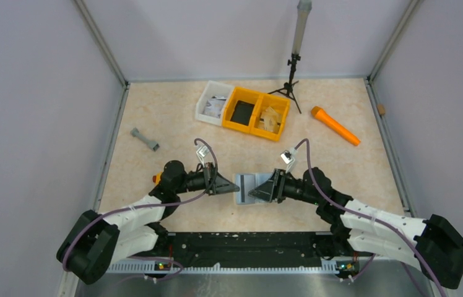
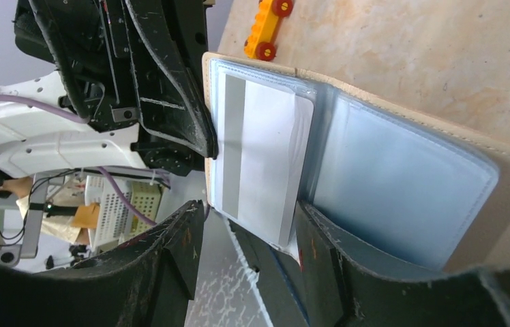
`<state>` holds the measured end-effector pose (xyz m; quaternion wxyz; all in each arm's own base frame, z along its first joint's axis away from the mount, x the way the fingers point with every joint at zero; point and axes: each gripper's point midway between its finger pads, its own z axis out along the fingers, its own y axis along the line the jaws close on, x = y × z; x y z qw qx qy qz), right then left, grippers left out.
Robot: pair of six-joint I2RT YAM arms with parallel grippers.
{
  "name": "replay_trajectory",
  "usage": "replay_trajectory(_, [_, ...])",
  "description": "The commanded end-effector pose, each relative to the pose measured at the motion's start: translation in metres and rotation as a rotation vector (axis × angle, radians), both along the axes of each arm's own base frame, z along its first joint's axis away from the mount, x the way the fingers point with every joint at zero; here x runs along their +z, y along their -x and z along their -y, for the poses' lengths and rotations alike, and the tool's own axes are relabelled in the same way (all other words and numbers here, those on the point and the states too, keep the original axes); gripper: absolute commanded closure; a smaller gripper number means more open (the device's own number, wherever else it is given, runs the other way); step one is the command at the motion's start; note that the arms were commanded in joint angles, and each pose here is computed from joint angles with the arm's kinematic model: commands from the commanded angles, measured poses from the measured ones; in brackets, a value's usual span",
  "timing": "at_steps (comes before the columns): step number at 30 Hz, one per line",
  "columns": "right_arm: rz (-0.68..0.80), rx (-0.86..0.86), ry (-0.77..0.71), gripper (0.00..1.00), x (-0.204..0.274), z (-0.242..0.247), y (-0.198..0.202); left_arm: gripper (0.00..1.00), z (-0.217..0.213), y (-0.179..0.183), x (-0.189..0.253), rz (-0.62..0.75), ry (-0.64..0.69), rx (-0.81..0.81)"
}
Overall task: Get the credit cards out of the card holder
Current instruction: Remove the credit card from the card holder.
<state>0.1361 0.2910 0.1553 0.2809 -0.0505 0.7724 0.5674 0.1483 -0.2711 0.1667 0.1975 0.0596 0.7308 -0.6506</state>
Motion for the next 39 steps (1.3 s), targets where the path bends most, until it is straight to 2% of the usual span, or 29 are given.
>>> replay_trajectory(1, [0.031,0.028,-0.078,0.46,0.021,-0.005,0.000,1.00,0.000,0.012,0.030,0.091,0.092,-0.057])
replay_trajectory(6, [0.047,0.056,-0.137,0.47,0.032,-0.008,0.005,1.00,-0.001,0.015,0.034,0.099,0.107,-0.071])
replay_trajectory(13, [0.108,0.068,-0.257,0.71,0.056,-0.005,0.009,1.00,-0.001,0.017,0.025,0.090,0.096,-0.073])
replay_trajectory(21, [0.185,0.094,-0.385,0.75,0.086,0.001,0.018,1.00,-0.002,0.019,0.028,0.098,0.106,-0.077])
replay_trajectory(29, [0.197,0.100,-0.431,0.84,0.096,0.003,0.021,1.00,-0.003,0.020,0.029,0.101,0.113,-0.073])
replay_trajectory(32, [0.202,0.103,-0.435,0.91,0.098,0.003,0.021,0.99,-0.003,0.020,0.029,0.099,0.113,-0.074])
replay_trajectory(34, [0.204,0.098,-0.433,0.95,0.098,0.003,0.020,0.93,-0.003,0.020,0.028,0.097,0.111,-0.076])
replay_trajectory(37, [0.192,0.087,-0.407,1.00,0.093,0.001,0.017,0.67,-0.003,0.021,0.028,0.097,0.111,-0.077])
replay_trajectory(39, [0.183,0.082,-0.384,1.00,0.089,0.000,0.015,0.56,-0.004,0.021,0.027,0.096,0.107,-0.076])
